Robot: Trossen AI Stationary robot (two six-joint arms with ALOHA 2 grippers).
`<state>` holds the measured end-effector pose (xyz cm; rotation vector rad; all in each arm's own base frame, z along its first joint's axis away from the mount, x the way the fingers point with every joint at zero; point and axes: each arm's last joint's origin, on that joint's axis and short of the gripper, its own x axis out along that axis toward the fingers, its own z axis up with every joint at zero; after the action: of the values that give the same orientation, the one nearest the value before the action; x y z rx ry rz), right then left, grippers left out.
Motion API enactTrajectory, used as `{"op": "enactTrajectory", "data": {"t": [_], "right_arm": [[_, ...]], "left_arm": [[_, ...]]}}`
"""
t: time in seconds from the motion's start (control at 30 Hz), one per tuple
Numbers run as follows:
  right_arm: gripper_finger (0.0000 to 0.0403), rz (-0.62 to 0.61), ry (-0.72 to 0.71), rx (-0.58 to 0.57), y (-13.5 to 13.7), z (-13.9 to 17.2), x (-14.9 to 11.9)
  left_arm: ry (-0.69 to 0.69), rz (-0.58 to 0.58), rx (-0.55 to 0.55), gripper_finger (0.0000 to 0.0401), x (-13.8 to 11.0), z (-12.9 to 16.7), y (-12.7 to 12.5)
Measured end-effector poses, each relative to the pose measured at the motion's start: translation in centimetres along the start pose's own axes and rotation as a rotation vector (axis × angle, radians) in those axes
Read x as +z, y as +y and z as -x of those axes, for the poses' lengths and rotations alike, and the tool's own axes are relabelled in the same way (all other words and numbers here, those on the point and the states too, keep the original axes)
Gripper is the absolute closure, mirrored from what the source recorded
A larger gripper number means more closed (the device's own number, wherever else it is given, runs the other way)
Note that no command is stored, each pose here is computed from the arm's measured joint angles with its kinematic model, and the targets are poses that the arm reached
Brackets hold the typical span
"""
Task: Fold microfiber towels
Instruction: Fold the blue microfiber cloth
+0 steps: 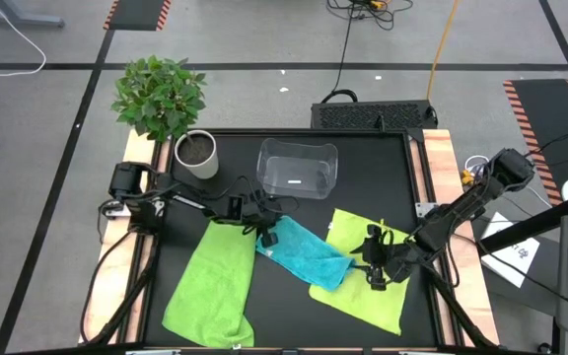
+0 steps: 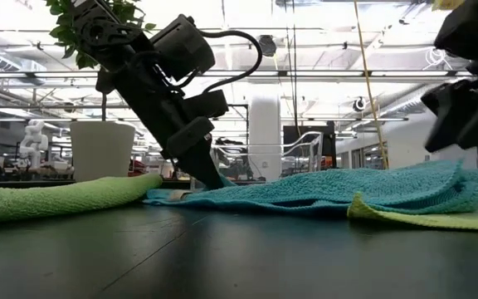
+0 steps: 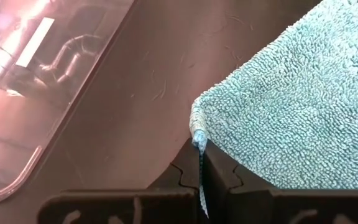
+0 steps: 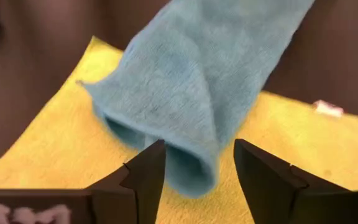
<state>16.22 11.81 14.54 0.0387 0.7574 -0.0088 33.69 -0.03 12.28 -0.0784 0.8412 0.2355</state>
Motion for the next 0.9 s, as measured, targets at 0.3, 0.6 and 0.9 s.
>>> {"op": "enactTrajectory", "data": {"t": [0.3, 0.6, 0.9], "right_arm": [[0.0261, 0.028, 0.079, -0.061, -0.4, -1.3, -0.8], [0.0392, 0.058, 0.120, -0.225, -1.5, -1.6, -1.7], [0.0399, 0.055, 0.151, -0.339, -2.3, -1.0, -2.3]], "left_arm": [[-0.027, 0.000, -0.041, 0.0400, 0.3, 0.0, 0.0], [0.002, 0.010, -0.019, 0.0400, 0.0, 0.0, 0.1], [0.014, 0.016, 0.002, 0.0400, -0.1, 0.0, 0.1]]}}
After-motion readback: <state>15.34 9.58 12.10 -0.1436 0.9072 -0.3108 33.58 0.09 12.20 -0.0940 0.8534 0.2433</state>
